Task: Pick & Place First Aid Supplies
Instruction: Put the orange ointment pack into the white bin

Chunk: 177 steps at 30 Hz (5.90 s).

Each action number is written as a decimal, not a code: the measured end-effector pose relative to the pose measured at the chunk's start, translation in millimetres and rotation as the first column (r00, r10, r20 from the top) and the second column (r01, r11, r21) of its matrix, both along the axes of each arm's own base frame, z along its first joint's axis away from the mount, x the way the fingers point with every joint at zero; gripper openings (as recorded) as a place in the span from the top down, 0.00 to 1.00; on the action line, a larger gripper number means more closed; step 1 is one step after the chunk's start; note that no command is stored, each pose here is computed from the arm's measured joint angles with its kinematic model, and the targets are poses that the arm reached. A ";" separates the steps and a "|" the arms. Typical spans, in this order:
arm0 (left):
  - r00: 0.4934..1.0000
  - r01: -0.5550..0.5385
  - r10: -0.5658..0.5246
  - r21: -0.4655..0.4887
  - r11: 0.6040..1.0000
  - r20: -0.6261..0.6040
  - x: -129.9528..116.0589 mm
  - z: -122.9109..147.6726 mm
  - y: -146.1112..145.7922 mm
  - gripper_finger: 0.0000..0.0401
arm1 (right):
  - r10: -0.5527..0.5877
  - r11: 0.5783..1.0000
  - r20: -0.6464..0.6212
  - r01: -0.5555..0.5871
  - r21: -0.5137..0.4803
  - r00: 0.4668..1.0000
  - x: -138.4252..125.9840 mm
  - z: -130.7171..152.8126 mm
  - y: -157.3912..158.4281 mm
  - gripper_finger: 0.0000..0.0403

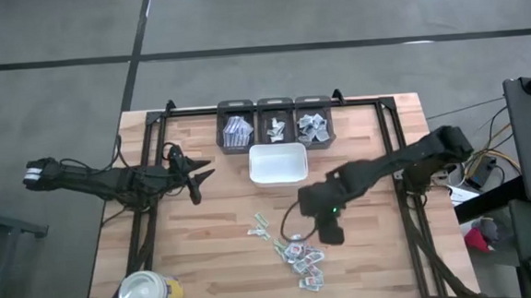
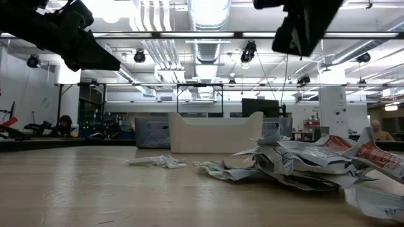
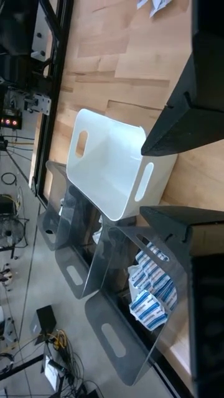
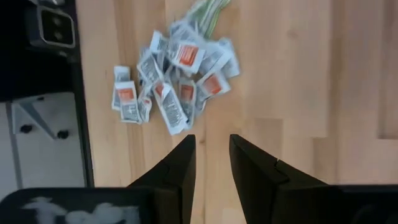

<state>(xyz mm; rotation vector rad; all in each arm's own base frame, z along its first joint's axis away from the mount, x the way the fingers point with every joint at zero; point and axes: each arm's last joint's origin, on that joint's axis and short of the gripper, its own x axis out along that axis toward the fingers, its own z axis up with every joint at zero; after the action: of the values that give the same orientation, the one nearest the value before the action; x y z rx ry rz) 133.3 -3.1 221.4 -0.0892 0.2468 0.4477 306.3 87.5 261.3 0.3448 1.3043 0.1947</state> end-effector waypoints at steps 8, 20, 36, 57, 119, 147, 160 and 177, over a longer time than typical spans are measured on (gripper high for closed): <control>1.000 0.000 0.000 0.000 1.000 0.000 0.0 0.0 0.0 0.66 | 0.094 0.995 -0.088 -0.096 -0.022 0.992 12.6 -41.3 34.4 0.73; 1.000 0.000 0.000 0.000 1.000 0.000 0.0 0.0 0.0 0.66 | 0.199 0.978 -0.105 -0.205 -0.045 0.974 28.0 -84.3 54.6 0.73; 1.000 -0.006 0.006 -0.013 1.000 -0.026 3.9 -4.1 -0.5 0.66 | 0.045 0.991 -0.075 -0.054 -0.126 0.996 41.0 -92.9 36.6 0.70; 1.000 -0.001 0.000 -0.050 0.999 -0.017 6.7 -5.1 -1.3 0.66 | -0.030 0.995 -0.063 0.023 -0.099 0.998 35.2 -114.5 32.7 0.67; 0.981 0.176 -0.168 -0.074 0.982 0.098 -5.3 16.9 -4.1 0.66 | -0.719 0.681 -0.282 0.726 -0.102 0.635 7.5 -93.5 0.0 0.71; 0.981 0.179 -0.174 -0.056 0.982 0.081 -4.5 15.9 -4.2 0.66 | -0.713 0.693 -0.341 0.690 -0.207 0.613 9.0 -127.4 0.8 0.97; 0.981 0.180 -0.175 -0.051 0.982 0.079 -4.5 16.0 -4.2 0.66 | -0.628 0.776 -0.291 0.611 -0.157 0.722 2.5 -102.5 -1.2 0.98; 0.982 0.176 -0.173 -0.045 0.983 0.077 -4.2 16.1 -4.1 0.66 | -0.391 0.916 0.280 0.400 0.028 0.877 14.5 -23.8 -21.3 0.98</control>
<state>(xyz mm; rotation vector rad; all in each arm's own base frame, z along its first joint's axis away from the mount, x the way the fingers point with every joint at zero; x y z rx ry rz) 129.1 -7.1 237.5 -0.1327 0.1928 0.2630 320.8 66.3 237.5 0.5307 0.9303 -0.1225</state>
